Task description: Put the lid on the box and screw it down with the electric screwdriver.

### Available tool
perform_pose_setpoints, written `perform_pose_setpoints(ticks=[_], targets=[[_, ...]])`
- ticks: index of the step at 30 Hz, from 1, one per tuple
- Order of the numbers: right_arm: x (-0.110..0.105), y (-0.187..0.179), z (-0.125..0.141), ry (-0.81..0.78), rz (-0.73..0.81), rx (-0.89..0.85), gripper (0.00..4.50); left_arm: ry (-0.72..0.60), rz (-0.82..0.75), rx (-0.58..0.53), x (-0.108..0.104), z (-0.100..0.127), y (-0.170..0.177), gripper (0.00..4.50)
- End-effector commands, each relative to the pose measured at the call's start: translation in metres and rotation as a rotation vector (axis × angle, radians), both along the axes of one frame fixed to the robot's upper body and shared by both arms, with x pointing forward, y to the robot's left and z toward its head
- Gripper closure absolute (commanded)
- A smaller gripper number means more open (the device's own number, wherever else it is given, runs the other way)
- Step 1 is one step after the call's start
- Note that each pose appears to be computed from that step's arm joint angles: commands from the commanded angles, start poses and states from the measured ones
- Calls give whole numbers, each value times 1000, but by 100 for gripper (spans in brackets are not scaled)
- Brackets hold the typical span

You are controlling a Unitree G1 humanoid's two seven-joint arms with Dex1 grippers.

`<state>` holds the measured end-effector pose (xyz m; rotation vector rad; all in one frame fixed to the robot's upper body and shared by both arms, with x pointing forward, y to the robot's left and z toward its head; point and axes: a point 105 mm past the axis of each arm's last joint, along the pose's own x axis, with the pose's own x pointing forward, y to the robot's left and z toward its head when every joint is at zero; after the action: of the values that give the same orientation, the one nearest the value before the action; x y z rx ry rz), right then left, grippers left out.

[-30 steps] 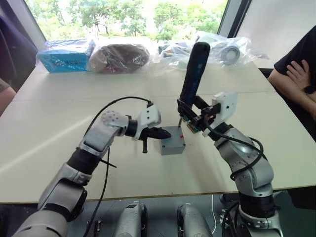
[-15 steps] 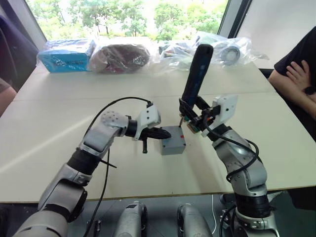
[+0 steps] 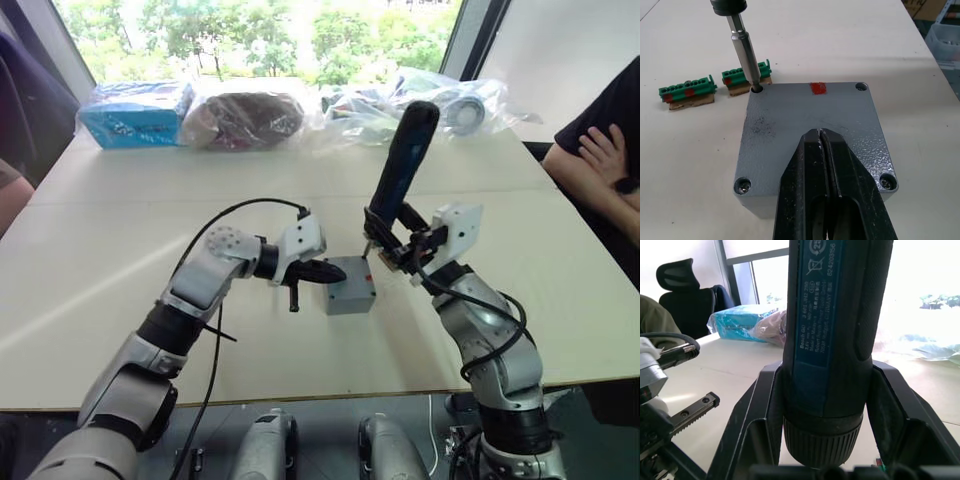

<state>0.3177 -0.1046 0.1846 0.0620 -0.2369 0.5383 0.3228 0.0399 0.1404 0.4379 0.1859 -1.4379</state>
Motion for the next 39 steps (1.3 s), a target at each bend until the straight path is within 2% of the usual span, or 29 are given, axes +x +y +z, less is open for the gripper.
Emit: perform_pose_setpoints(ticks=[1,24,39], targets=[[3,0,-48,193,-5,-55,272,-10,2,5,-1,1,0,450],[0,6,-53,209,46,-95,272,-5,-1,5,-5,-1,-1,450],[-1,6,-73,301,58,-170,272,1,4,3,-6,-4,-1,450]])
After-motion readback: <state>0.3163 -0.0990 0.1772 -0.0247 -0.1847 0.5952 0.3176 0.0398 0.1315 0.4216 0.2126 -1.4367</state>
